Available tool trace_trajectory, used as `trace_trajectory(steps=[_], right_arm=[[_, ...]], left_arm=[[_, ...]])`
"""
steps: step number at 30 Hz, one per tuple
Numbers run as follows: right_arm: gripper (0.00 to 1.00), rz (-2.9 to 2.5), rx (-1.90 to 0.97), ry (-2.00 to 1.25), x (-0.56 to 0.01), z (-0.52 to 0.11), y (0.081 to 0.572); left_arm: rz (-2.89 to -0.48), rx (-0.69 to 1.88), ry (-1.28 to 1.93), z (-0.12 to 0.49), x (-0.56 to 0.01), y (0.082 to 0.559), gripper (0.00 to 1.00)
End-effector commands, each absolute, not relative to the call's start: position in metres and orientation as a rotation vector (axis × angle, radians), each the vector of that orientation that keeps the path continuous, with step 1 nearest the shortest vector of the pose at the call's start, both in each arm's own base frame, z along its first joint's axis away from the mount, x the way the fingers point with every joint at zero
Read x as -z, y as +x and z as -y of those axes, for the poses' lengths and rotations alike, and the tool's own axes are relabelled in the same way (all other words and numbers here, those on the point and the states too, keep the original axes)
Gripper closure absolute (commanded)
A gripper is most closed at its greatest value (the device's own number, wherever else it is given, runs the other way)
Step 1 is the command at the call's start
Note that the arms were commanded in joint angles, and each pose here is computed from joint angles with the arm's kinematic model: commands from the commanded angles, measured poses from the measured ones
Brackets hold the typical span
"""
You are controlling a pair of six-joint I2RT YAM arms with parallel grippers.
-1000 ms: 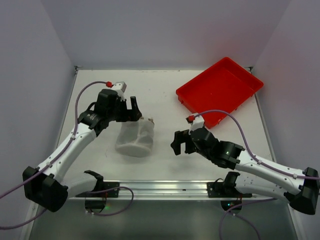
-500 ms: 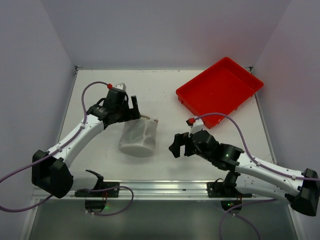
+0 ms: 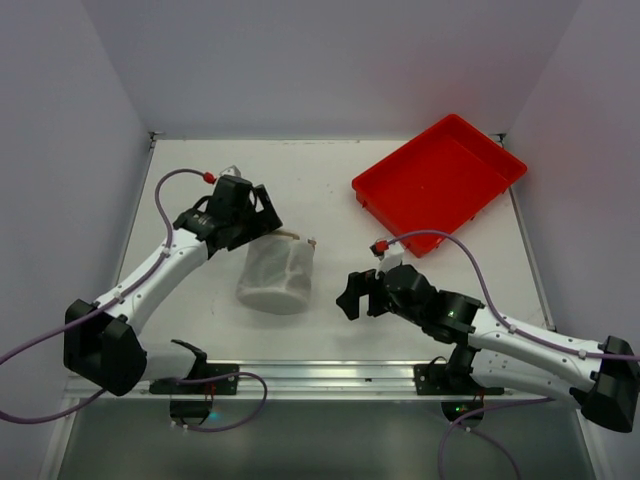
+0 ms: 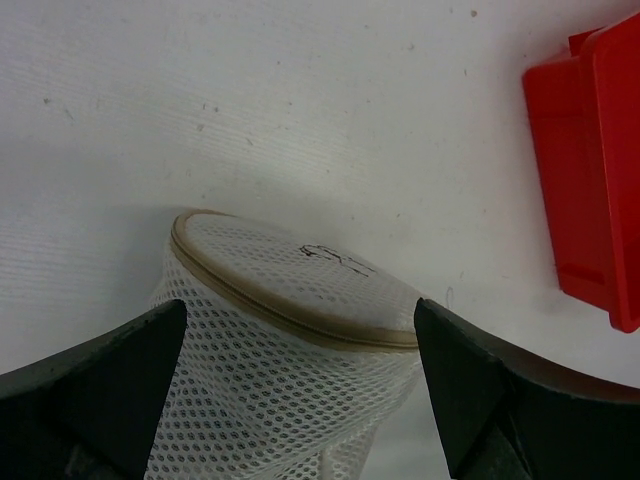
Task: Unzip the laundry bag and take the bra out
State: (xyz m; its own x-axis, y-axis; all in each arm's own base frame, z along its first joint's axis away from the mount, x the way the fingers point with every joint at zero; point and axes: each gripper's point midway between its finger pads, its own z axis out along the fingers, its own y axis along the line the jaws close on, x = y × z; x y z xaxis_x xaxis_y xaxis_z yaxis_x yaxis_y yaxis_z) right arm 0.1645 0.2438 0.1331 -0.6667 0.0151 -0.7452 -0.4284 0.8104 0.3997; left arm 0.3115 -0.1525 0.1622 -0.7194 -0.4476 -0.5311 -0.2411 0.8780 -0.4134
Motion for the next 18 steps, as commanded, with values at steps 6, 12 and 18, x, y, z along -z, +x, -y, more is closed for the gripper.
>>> trace_trajectory(steps=[6,12,18], right_arm=[[0.01,-2.135,-0.771,-0.283,-0.143,-0.247,0.169],[0.01,-2.125,-0.787,-0.289,-0.145,-0.247,0.167],[0.04,-2.086,-0.840,-0.277,-0.164,-0.252,0.167]], left_arm=[[-2.440,0.367,-0.622,0.152,-0.125,0.316,0.17],[-2.420,0.436,-0.615,0.163,-0.129,0.319,0.71],[-2.326,0.663,-0.556,0.184,-0.164,0.319,1.00]])
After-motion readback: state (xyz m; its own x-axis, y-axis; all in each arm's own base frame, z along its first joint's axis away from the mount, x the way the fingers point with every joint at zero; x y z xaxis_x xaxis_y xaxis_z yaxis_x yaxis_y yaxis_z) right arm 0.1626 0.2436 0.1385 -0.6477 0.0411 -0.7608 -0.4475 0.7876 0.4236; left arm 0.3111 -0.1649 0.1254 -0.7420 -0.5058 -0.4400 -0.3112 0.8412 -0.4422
